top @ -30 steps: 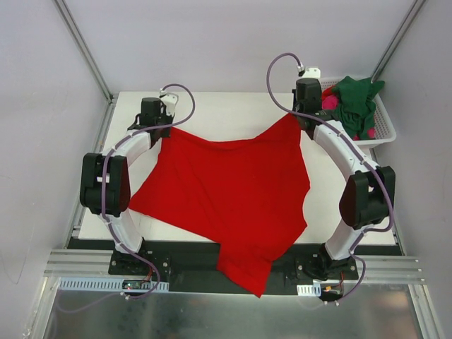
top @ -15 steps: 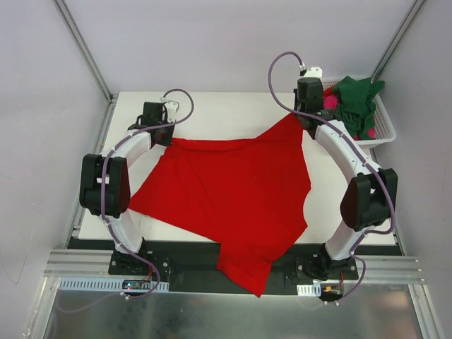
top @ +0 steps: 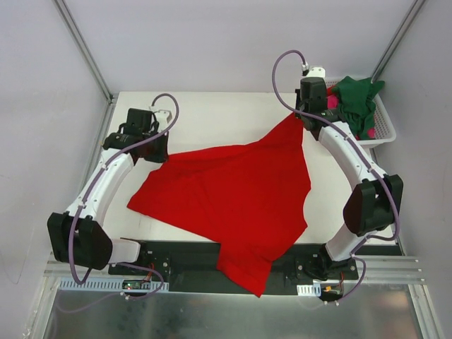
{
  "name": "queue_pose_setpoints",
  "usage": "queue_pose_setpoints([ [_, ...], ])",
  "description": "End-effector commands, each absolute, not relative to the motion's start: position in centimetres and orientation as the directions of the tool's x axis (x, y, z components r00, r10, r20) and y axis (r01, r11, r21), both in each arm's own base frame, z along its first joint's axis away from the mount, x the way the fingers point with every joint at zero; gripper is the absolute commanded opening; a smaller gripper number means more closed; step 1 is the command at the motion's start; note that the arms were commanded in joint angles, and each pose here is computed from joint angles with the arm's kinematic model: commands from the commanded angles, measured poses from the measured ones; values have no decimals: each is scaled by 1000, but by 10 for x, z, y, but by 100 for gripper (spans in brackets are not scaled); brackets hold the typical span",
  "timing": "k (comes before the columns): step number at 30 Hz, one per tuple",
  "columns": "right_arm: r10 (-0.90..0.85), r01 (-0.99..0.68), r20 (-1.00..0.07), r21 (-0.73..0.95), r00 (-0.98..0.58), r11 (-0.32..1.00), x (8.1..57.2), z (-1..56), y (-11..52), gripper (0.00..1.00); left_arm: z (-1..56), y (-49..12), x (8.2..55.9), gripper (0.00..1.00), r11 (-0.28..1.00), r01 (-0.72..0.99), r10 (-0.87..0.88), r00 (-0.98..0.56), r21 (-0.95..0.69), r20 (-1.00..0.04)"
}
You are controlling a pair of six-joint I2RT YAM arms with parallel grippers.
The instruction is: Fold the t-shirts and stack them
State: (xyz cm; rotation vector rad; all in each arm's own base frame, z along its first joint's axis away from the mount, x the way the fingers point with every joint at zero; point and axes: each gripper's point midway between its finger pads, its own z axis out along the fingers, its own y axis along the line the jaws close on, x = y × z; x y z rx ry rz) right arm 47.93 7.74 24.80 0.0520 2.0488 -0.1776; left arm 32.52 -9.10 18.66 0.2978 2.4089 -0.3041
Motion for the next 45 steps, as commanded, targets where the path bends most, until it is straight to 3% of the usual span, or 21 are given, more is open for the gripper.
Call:
queue_pose_setpoints([
  [1,2,117,-916,-49,-401,992,469,285,76,1,139,-89,247,0,944,238,152,-927,-226,-343],
  [3,5,115,-917,-44,-398,992,467,287,76,1,133,-95,226,0,934,242,168,-947,-263,-273],
  [7,10,117,-917,-41,-399,992,466,289,76,2,141,-116,199,0,900,253,172,-954,-354,-246],
  [10,17,115,-916,-32,-401,993,465,290,77,1,138,-120,183,6,892,246,181,-963,-380,-198],
  [13,25,106,-912,-21,-408,994,465,288,80,1,134,-128,172,21,879,233,184,-971,-417,-155],
  [14,24,105,-911,-21,-411,994,464,287,80,2,132,-129,168,41,877,227,186,-973,-422,-137],
  [16,28,105,-909,-18,-415,994,463,287,80,2,131,-133,166,49,876,223,188,-974,-428,-123],
  [17,27,101,-910,-16,-413,995,462,288,81,1,131,-133,168,60,878,221,185,-975,-425,-124],
  [19,25,100,-909,-18,-416,995,461,287,81,1,132,-133,171,75,882,224,184,-974,-414,-134],
  [21,22,100,-908,-21,-418,995,460,286,81,1,138,-136,178,81,878,236,178,-969,-416,-173],
  [27,18,95,-906,-24,-422,995,457,286,80,2,145,-144,204,79,874,240,124,-951,-423,-285],
  [34,24,84,-905,-13,-425,996,454,286,83,1,130,-149,238,64,889,186,11,-922,-418,-387],
  [40,20,82,-902,-17,-430,997,451,284,82,1,95,-152,238,49,878,97,-100,-920,-469,-378],
  [45,16,76,-901,-19,-434,997,449,283,82,1,75,-141,236,48,897,27,-172,-899,-442,-404],
])
